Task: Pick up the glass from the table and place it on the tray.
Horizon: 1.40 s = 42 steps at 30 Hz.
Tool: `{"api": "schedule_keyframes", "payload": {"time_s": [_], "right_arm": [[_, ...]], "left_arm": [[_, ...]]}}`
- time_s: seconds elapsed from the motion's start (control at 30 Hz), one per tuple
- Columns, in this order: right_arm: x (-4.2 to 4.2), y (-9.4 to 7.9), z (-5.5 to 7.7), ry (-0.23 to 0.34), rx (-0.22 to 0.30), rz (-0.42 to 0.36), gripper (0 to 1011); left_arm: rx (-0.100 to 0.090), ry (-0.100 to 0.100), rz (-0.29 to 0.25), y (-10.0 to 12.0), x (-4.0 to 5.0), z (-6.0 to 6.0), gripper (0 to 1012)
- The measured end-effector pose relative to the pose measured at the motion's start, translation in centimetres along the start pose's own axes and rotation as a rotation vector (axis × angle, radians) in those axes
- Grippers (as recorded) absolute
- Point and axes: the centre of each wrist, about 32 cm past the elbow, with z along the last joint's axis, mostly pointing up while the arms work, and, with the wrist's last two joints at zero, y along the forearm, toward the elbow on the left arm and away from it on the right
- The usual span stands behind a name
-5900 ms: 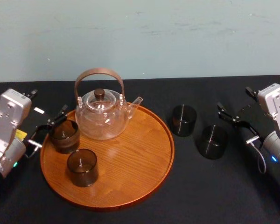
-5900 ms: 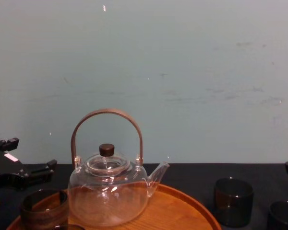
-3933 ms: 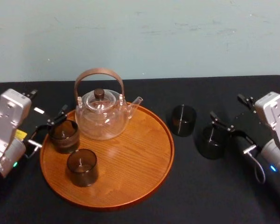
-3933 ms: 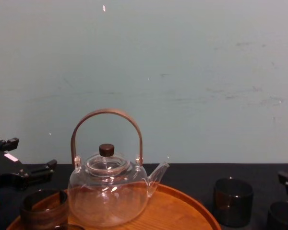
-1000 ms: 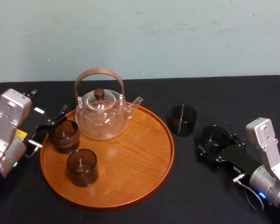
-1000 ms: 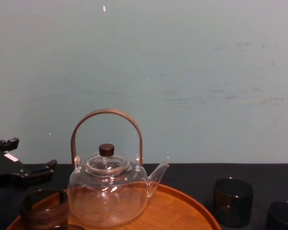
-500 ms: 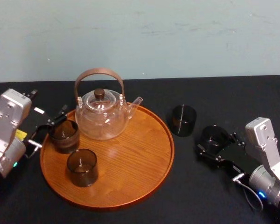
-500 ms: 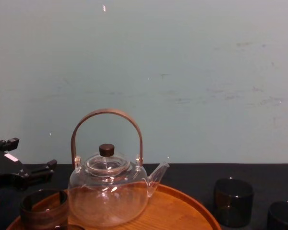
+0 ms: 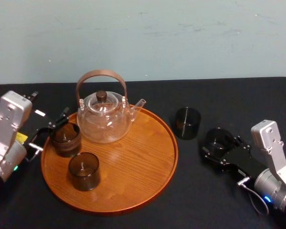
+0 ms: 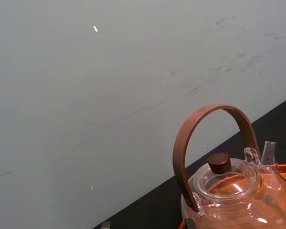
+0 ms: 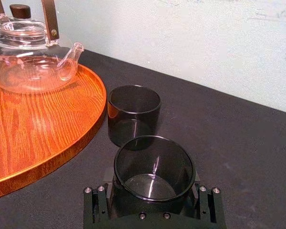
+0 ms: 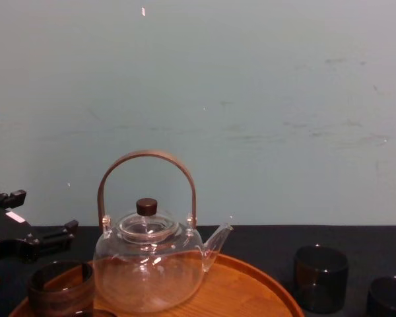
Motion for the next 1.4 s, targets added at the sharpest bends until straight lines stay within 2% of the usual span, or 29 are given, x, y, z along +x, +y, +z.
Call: {"api": "schedule_keyframes", "payload": {"time_s": [1.4], "right_arm": [[0.03, -0.01, -0.01, 0.001, -0.002, 0.0, 917]], "left_arm": [[0.0, 0.0, 0.0, 0.0, 0.0, 0.0, 1001]]}}
